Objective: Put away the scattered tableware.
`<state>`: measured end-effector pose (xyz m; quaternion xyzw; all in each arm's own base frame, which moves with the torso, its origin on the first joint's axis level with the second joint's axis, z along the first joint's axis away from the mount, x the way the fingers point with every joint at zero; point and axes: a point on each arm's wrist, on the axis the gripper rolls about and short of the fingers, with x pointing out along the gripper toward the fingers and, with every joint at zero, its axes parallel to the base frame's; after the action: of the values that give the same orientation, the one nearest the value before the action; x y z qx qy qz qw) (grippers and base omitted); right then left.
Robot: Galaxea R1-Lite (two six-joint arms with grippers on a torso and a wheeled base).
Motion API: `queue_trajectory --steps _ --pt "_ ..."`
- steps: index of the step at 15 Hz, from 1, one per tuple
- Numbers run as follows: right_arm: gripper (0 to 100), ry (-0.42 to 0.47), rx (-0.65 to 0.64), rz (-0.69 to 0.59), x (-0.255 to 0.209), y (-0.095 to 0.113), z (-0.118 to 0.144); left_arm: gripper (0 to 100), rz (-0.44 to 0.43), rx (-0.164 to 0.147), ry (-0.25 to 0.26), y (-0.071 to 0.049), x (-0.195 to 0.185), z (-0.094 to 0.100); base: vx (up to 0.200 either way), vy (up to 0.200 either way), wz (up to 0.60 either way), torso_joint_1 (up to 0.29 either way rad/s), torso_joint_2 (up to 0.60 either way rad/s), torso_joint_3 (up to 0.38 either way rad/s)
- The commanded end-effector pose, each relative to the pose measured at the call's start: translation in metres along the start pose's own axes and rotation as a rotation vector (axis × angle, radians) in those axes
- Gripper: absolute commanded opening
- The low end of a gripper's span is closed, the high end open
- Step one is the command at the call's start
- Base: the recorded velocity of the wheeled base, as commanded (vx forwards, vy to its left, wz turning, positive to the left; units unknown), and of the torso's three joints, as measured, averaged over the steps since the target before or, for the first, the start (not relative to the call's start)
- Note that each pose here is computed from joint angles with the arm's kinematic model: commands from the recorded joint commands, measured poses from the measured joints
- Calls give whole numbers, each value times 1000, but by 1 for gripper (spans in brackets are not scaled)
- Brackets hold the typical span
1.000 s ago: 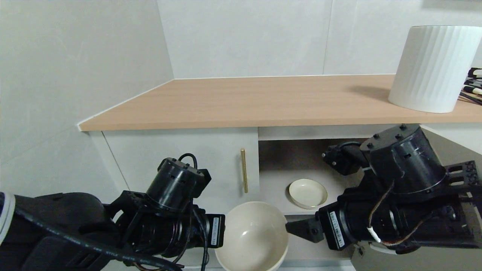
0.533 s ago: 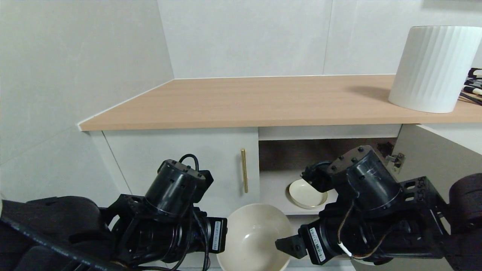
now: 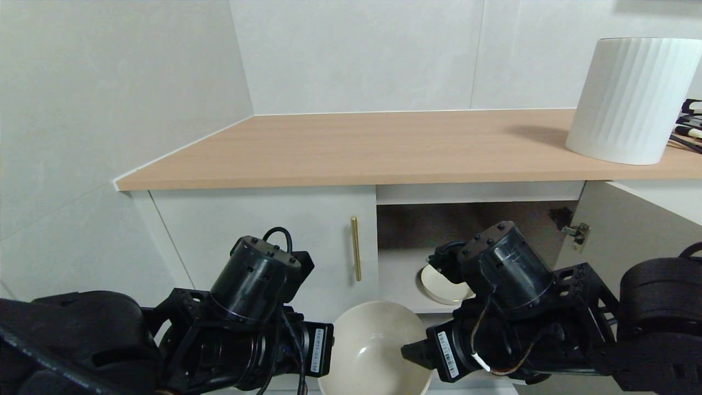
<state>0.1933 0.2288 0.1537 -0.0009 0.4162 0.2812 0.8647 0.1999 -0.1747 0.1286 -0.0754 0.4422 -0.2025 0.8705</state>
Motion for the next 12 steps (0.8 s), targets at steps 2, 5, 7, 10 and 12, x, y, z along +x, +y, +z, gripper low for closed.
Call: queue_trajectory --steps 2,5,7,10,12 --pt "0 7 5 -4 3 0 -1 0 0 -1 0 0 1 0 0 0 0 0 0 0" --pt "0 7 5 -4 2 0 -1 0 -2 -1 -2 -1 0 0 0 0 0 0 0 0" --pt "0 9 5 -4 3 0 -1 0 -2 -1 -2 -1 0 0 0 0 0 0 0 0" --pt "0 13 5 -6 4 0 -1 0 -2 -1 -2 -1 0 0 0 0 0 0 0 0" --pt "0 12 5 -7 4 0 -1 0 -2 -1 -4 -1 -1 0 0 0 0 0 0 0"
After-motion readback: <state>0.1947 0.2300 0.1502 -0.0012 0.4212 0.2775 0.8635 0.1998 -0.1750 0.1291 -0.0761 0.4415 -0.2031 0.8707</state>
